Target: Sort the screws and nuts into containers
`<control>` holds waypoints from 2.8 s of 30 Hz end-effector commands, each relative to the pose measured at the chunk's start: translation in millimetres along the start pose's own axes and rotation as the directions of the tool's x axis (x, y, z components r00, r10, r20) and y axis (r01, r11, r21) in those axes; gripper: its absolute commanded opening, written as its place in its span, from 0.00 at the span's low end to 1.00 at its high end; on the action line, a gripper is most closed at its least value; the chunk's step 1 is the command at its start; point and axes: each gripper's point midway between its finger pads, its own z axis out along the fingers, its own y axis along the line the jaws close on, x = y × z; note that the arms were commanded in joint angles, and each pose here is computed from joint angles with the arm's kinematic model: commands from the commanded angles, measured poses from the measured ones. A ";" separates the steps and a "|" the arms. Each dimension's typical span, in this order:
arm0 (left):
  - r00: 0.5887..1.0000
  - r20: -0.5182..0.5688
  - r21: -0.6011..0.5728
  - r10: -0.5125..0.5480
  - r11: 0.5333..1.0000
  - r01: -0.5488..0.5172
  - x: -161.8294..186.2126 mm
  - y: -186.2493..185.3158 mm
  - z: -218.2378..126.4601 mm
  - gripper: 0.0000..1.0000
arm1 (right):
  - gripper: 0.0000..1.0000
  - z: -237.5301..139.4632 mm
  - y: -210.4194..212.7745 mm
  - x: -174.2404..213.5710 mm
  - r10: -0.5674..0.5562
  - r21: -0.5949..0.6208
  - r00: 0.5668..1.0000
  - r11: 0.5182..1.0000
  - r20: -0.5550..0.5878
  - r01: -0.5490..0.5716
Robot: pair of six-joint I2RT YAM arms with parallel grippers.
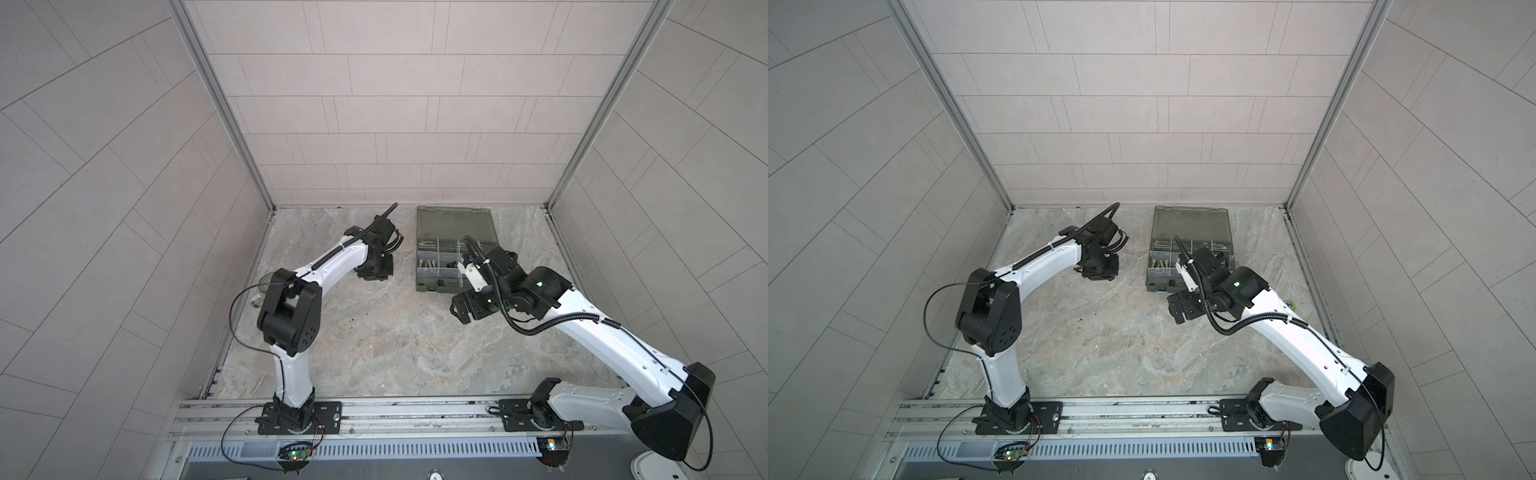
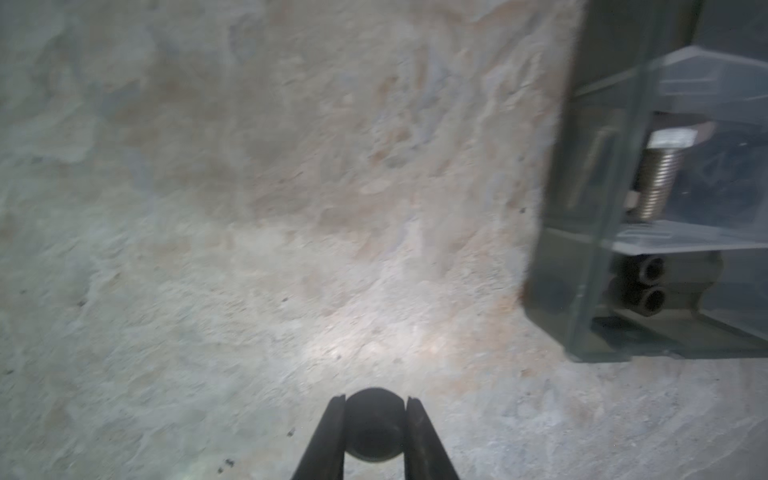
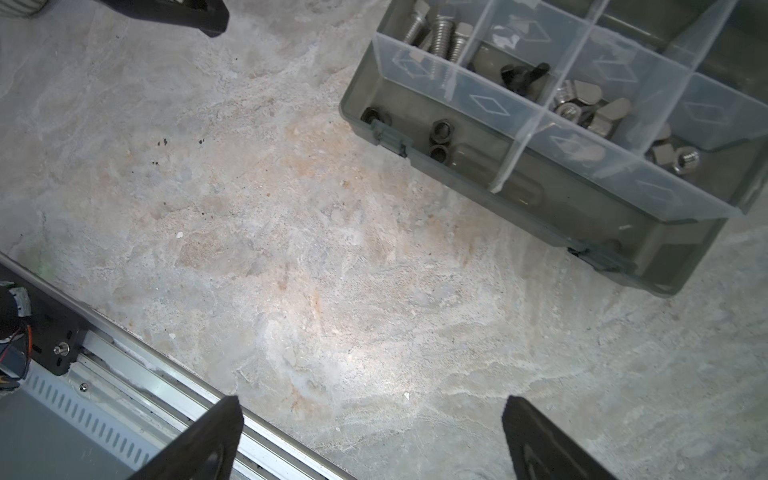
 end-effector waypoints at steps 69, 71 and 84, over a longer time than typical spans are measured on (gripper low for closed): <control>0.627 0.772 -0.310 0.100 0.921 0.235 10.4 244.1 -83.3 1.00 | 0.99 29.7 -195.4 -9.6 0.037 0.474 0.793 0.784 0.608 -0.400; 0.616 0.784 -0.293 0.083 0.923 0.248 7.6 247.2 -73.5 1.00 | 0.99 27.9 -210.1 -8.8 0.050 0.489 0.766 0.743 0.641 -0.457; 0.518 0.850 -0.232 0.092 0.950 0.211 -15.6 252.0 -38.2 1.00 | 0.99 54.9 -254.1 -16.4 -0.046 0.539 0.705 0.680 0.707 -0.496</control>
